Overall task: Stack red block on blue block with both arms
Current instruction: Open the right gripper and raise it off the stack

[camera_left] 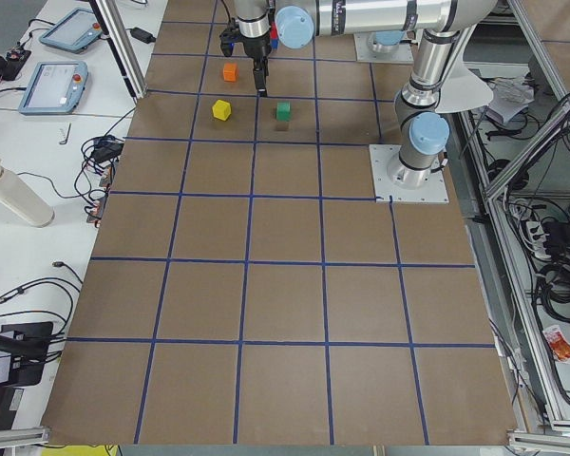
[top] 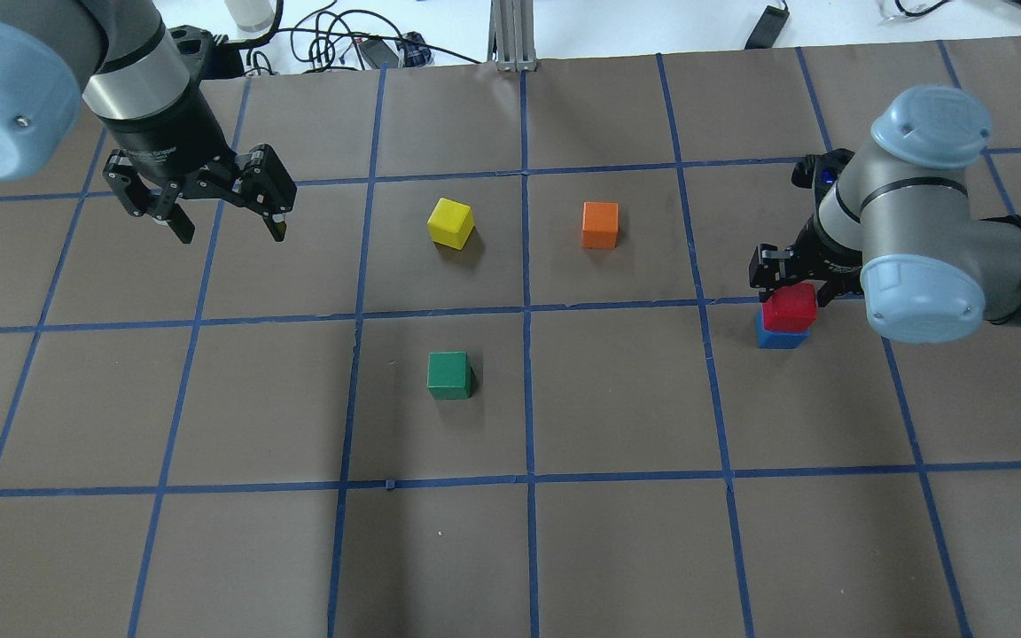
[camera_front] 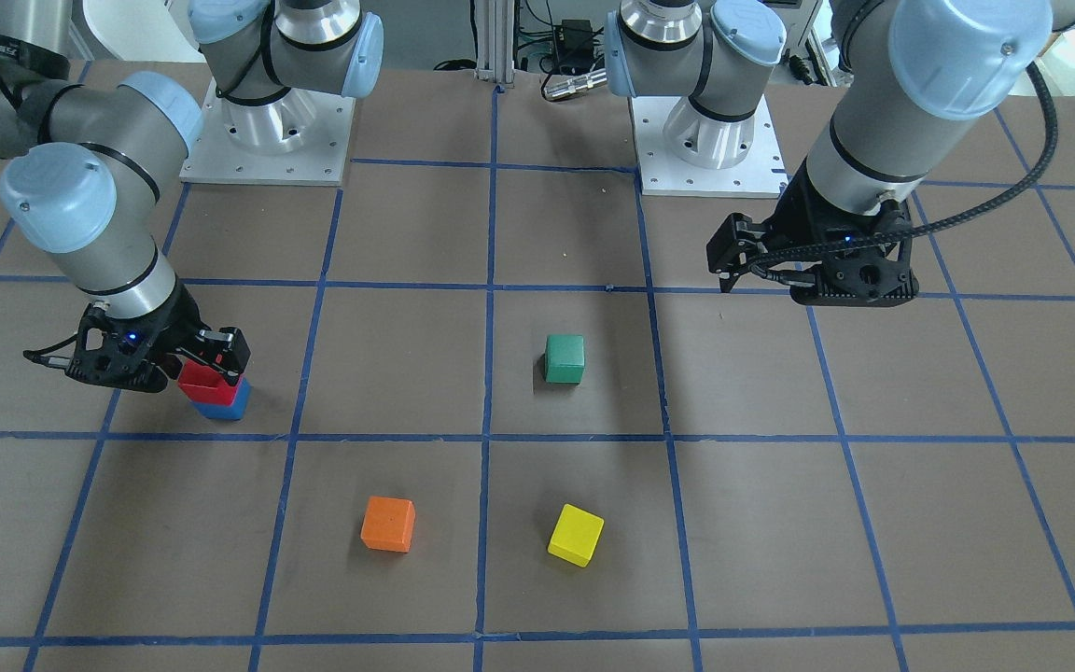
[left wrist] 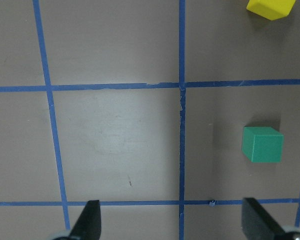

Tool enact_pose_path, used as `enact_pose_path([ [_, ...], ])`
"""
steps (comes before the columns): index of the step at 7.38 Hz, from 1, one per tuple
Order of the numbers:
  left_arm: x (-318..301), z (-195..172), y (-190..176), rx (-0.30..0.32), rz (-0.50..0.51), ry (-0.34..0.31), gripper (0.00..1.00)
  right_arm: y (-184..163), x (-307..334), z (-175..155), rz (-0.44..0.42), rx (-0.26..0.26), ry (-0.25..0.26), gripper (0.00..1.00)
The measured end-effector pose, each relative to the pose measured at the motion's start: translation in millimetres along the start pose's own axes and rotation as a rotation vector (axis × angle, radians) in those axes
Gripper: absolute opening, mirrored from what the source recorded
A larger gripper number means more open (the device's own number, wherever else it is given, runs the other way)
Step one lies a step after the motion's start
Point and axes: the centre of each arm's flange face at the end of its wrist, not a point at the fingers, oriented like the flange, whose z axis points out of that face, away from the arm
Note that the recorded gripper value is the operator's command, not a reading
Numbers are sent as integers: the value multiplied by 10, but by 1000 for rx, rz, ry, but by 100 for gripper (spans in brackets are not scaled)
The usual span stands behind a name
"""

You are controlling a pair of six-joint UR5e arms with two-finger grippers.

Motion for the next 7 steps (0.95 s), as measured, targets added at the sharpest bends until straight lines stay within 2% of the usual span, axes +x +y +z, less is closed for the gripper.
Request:
enact_pose_path([
  [2, 3, 6, -4, -1, 1, 3, 100, -45, 48, -129, -34, 20, 49, 91],
  [3, 3, -6, 4, 1, 0, 2, 100, -110, 66, -328, -40, 32, 71, 94],
  [5, 9, -71, 43, 15, -7, 1, 100, -171, -38, -975, -29, 22, 63, 94],
  [7, 34, -124, 74, 26, -11, 0, 100, -54, -537, -1646, -25, 7, 43, 95],
])
